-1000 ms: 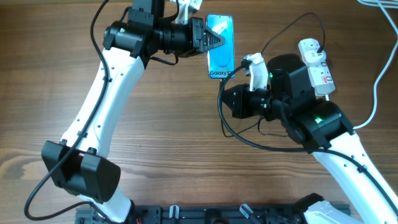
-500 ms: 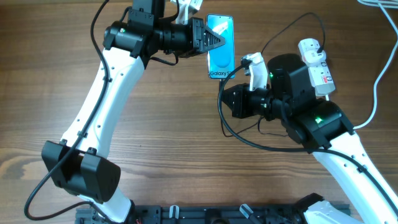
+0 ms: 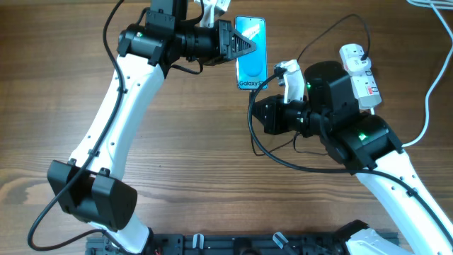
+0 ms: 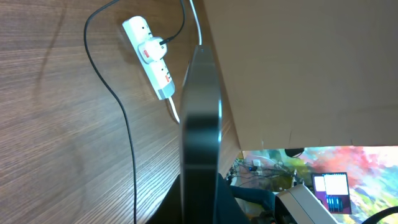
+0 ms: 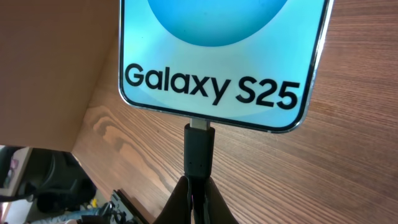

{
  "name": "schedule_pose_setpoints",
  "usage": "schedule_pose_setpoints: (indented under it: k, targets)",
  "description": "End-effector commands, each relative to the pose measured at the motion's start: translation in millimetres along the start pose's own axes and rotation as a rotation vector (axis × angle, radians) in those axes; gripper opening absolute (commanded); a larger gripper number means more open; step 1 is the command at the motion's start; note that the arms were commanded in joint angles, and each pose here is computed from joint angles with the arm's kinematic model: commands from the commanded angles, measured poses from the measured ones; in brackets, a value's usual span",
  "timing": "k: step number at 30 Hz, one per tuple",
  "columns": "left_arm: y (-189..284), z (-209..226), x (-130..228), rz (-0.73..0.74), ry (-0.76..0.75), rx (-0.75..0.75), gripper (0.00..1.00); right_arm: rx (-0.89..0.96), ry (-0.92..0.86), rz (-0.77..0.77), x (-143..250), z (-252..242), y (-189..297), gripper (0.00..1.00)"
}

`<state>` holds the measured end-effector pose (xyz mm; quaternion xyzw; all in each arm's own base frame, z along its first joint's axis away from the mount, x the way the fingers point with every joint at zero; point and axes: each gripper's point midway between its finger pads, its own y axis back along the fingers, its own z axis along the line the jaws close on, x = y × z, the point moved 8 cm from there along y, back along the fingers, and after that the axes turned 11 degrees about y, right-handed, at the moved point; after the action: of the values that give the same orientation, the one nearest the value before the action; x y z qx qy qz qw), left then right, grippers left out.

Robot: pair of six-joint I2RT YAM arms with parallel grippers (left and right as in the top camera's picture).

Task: Plug charger to phone and switch on socket
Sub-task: 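Push the plug up into the phone's port with the right gripper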

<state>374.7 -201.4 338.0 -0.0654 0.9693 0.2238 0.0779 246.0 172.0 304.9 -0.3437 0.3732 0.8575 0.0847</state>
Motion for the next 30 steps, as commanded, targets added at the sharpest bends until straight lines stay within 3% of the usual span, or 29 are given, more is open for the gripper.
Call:
schedule_pose_setpoints:
  k: [1, 30]
  targets:
    - [0.1, -4.7, 4.3, 0.035, -0.032, 0.038, 0.04, 0.005, 0.045, -0.049, -8.2, 4.9, 8.1, 0.04]
    - [0.1, -3.0, 8.2, 0.058, 0.002, 0.035, 0.04, 0.035, 0.061, -0.112, -18.1, 3.7, 8.9, 0.04]
